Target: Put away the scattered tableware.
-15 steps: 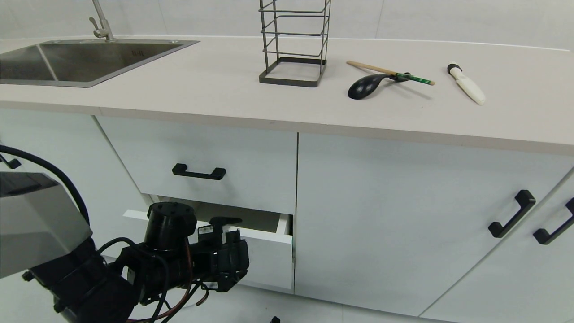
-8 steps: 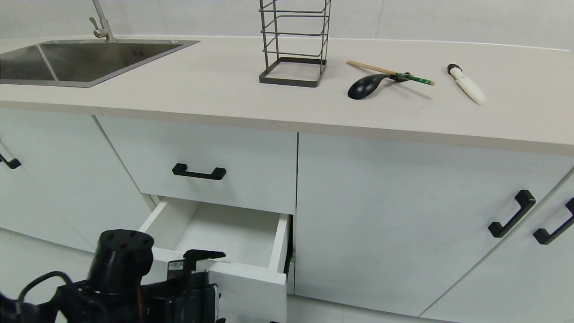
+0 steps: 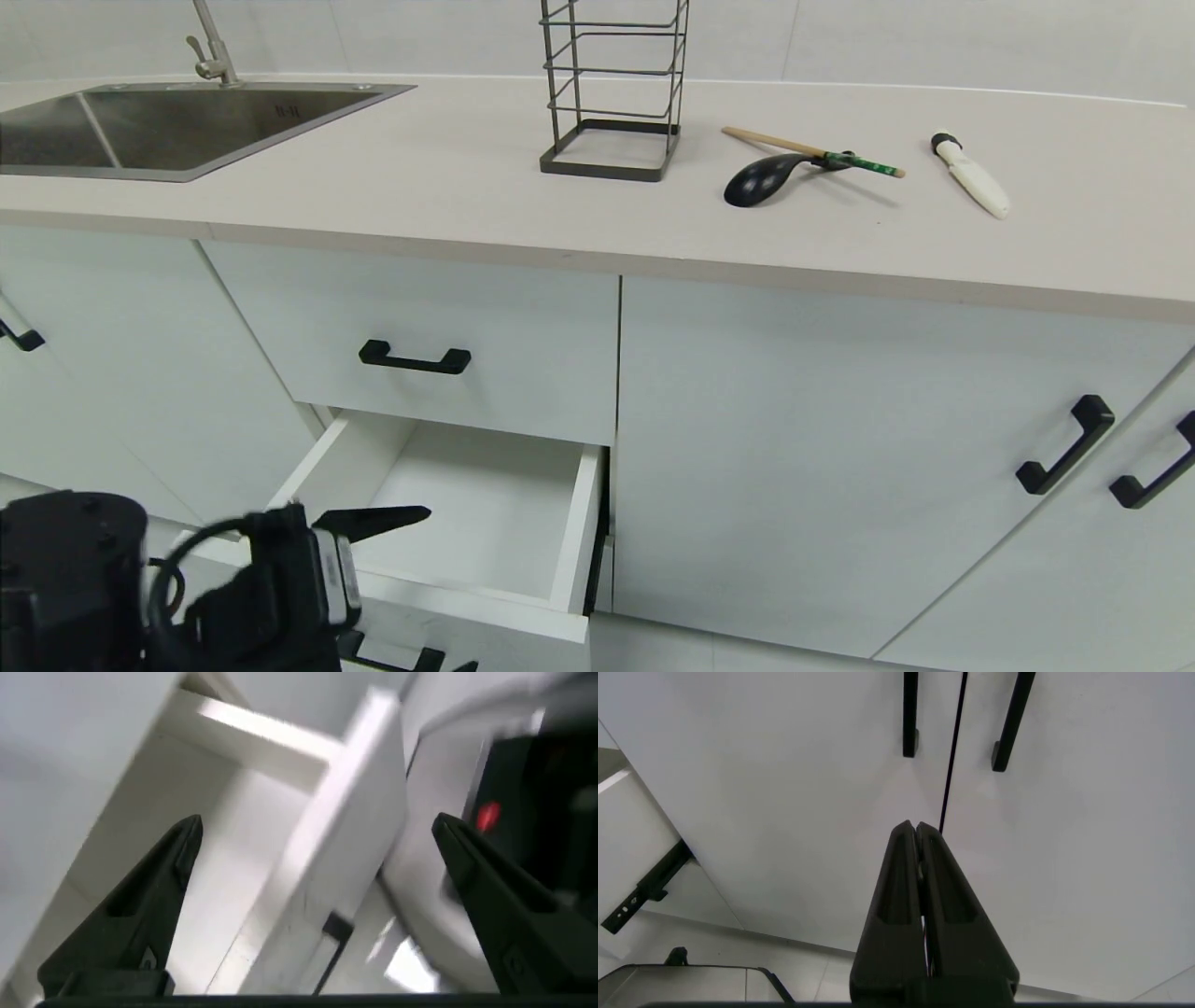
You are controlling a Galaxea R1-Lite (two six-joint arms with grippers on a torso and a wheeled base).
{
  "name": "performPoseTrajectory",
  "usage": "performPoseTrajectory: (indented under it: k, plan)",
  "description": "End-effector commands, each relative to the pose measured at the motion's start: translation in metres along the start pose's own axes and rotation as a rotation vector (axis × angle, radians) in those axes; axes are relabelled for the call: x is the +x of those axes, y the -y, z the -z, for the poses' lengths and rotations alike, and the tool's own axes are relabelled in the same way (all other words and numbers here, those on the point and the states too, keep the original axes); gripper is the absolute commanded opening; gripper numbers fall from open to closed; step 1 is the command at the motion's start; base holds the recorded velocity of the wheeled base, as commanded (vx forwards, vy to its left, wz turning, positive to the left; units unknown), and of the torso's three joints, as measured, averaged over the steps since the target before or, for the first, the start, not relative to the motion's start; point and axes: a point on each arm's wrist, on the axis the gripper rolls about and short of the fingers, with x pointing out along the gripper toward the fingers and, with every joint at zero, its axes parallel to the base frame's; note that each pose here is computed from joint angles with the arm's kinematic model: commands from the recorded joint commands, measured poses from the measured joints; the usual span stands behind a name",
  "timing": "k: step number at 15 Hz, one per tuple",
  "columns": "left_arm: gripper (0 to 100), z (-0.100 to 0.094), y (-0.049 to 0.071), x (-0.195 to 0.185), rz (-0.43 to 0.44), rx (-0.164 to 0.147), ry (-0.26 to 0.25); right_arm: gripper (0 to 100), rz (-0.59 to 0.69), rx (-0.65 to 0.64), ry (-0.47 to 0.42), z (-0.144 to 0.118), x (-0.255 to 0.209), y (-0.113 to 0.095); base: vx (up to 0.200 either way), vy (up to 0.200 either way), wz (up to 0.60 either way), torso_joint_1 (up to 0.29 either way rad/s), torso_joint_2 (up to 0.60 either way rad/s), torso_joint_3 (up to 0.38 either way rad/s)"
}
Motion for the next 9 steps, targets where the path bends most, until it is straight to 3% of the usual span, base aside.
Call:
performPoseTrajectory:
  k: [1, 2, 3, 4, 6, 9]
  plan:
    - [100, -0.029, -0.021, -0.02, -0.151, -0.275, 0.06, 0, 0.0, 0.0, 0.002, 0.0, 0.0, 0.0, 0.0, 0.0, 0.0, 0.0, 0.0, 0.0]
    - [100, -0.025, -0.025, -0.02, -0.169, -0.421, 0.007, 0, 0.0, 0.0, 0.0, 0.0, 0.0, 0.0, 0.0, 0.0, 0.0, 0.0, 0.0, 0.0]
    - [100, -0.021, -0.028, -0.021, -0.186, -0.488, -0.02, 0, -0.002, 0.0, 0.0, 0.0, 0.0, 0.0, 0.0, 0.0, 0.0, 0.0, 0.0, 0.0]
    - [100, -0.007, -0.041, -0.02, -0.249, -0.603, -0.075, 0, 0.0, 0.0, 0.0, 0.0, 0.0, 0.0, 0.0, 0.0, 0.0, 0.0, 0.0, 0.0]
    - [100, 0.024, -0.056, -0.022, -0.328, -0.701, -0.169, 0, 0.0, 0.0, 0.002, 0.0, 0.0, 0.0, 0.0, 0.0, 0.0, 0.0, 0.0, 0.0]
    - [100, 0.053, -0.053, -0.022, -0.361, -0.732, -0.278, 0, 0.0, 0.0, 0.0, 0.0, 0.0, 0.0, 0.0, 0.0, 0.0, 0.0, 0.0, 0.0]
